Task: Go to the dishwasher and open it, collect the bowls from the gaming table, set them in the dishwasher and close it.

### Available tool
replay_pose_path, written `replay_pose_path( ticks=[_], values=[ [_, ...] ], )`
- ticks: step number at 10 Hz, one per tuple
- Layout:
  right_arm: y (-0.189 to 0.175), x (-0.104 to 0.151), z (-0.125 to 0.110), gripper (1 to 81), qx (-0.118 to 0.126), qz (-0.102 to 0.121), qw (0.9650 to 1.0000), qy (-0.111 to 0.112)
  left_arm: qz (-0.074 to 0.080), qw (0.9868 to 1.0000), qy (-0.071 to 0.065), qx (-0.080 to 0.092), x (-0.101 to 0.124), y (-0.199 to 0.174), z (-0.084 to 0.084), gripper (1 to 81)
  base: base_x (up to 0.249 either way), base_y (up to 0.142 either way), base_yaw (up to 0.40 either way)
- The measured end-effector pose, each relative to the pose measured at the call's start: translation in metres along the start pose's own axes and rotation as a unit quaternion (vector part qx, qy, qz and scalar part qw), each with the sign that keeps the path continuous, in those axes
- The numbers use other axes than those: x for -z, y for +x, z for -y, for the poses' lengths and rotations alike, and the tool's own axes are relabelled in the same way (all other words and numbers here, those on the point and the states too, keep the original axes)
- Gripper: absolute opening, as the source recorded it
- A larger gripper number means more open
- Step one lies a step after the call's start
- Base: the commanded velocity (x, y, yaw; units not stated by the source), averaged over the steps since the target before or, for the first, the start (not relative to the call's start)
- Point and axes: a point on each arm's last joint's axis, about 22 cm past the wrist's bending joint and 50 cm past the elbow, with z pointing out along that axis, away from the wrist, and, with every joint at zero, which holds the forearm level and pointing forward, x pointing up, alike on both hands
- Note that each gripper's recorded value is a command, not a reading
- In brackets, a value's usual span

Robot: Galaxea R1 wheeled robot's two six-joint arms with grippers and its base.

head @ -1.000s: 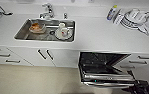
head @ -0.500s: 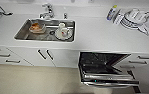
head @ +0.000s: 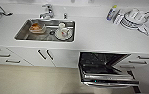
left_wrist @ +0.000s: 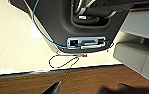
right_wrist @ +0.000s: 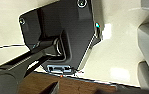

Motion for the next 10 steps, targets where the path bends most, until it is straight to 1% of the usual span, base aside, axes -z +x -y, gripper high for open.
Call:
replay_pose_path(
  ticks=[1, 2, 3, 5, 7, 9, 10],
  values=[
    [-0.009, -0.019, 0.014, 81.1, 0.001, 0.002, 0.9998, 0.018, -0.003, 1.0000, 0.001, -0.002, 0.001, 0.005, 0.002, 81.1, 0.000, 0.000, 0.000],
    [-0.021, -0.033, 0.025, 81.1, 0.003, 0.006, 0.9995, 0.030, -0.008, 1.0000, 0.003, -0.005, 0.003, 0.014, 0.003, 81.1, 0.000, 0.000, 0.000],
    [-0.028, -0.042, 0.027, 81.1, 0.005, 0.008, 0.9994, 0.032, -0.014, 0.9998, 0.004, -0.011, 0.004, 0.024, 0.005, 81.1, 0.000, 0.000, 0.000],
    [-0.028, -0.052, 0.023, 81.1, 0.013, 0.004, 0.9996, 0.024, -0.026, 0.9994, 0.005, -0.022, 0.006, 0.046, 0.004, 81.1, 0.000, 0.000, 0.000],
    [-0.016, -0.071, 0.031, 81.1, 0.020, -0.004, 0.9994, 0.027, -0.038, 0.9988, 0.006, -0.029, 0.008, 0.068, 0.005, 81.1, 0.000, 0.000, 0.000],
    [-0.005, -0.083, 0.044, 81.1, 0.028, -0.012, 0.9989, 0.035, -0.048, 0.9983, 0.006, -0.034, 0.009, 0.085, 0.005, 81.1, 0.000, 0.000, 0.000],
    [-0.003, -0.087, 0.043, 81.1, 0.030, -0.013, 0.9989, 0.033, -0.052, 0.9979, 0.006, -0.038, 0.009, 0.093, 0.006, 81.1, 0.000, 0.000, 0.000]
  ],
)
